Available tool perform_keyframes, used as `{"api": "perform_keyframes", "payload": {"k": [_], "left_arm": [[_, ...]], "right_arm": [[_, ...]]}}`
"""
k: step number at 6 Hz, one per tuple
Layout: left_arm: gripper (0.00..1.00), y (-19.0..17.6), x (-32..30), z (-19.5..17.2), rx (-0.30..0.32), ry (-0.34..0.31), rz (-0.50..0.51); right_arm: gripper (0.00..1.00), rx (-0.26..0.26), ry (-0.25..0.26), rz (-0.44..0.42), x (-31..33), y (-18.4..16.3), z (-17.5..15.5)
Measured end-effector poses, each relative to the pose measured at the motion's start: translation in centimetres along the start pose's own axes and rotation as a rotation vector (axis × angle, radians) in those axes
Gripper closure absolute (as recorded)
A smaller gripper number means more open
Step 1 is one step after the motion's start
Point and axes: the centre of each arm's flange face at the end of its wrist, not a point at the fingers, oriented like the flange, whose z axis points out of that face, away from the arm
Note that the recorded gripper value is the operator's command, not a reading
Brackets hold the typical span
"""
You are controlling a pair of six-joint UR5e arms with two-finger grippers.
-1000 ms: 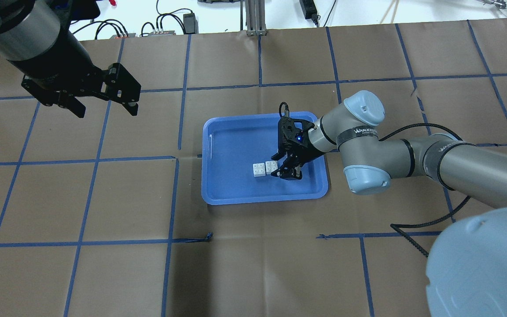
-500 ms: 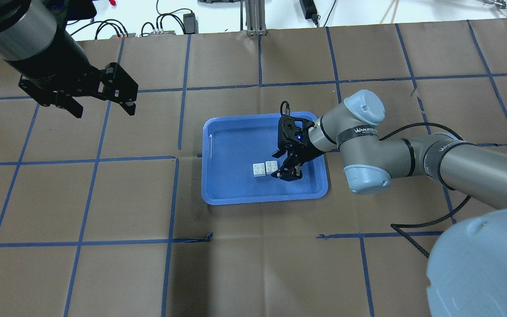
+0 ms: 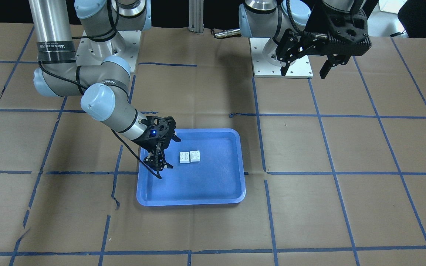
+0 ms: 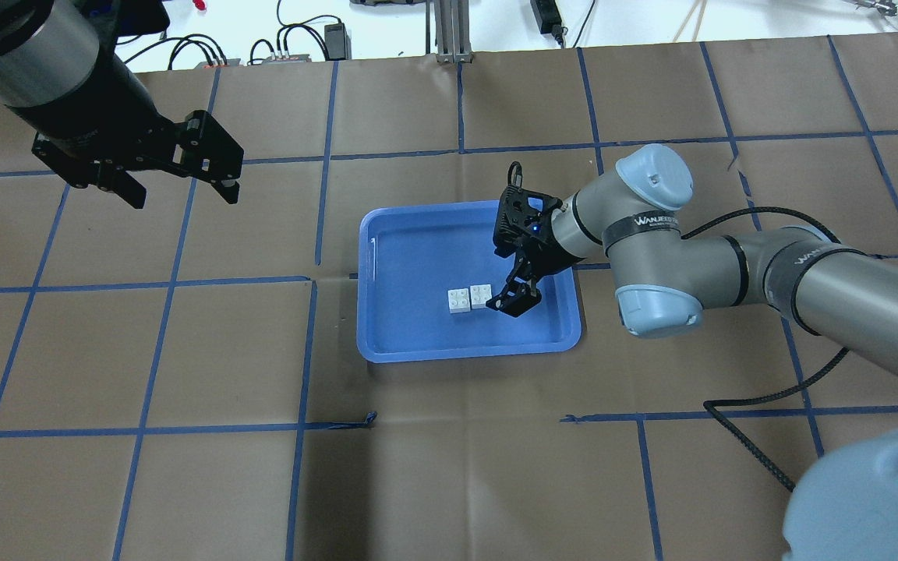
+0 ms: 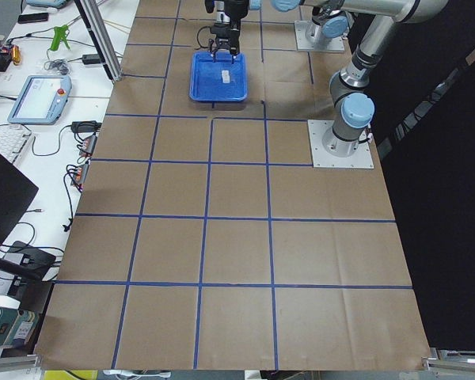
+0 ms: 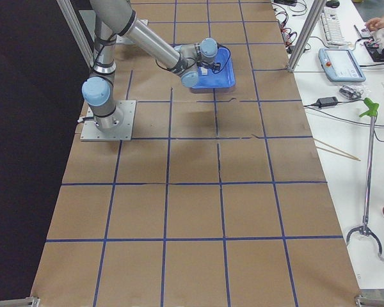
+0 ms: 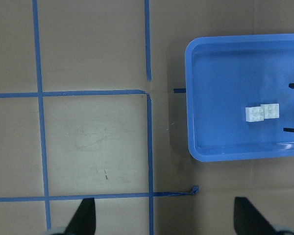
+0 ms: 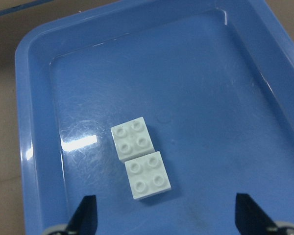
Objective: Assemble white blocks and place on blue tray
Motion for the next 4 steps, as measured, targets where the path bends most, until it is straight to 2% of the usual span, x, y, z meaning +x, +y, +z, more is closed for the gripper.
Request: {"api": "perform_keyframes", "payload": {"k": [2,4], "left_arm": [[0.01,0.0,0.0,0.0,0.000,0.000,0.000],[0.01,0.0,0.0,-0.1,0.001,0.000,0.000]], "right_arm": [[0.00,-0.110,0.027,0.177,-0.2,-0.7,-3.8],[0.00,-0.251,0.067,0.447,0.6,-1.9,-9.1]]}}
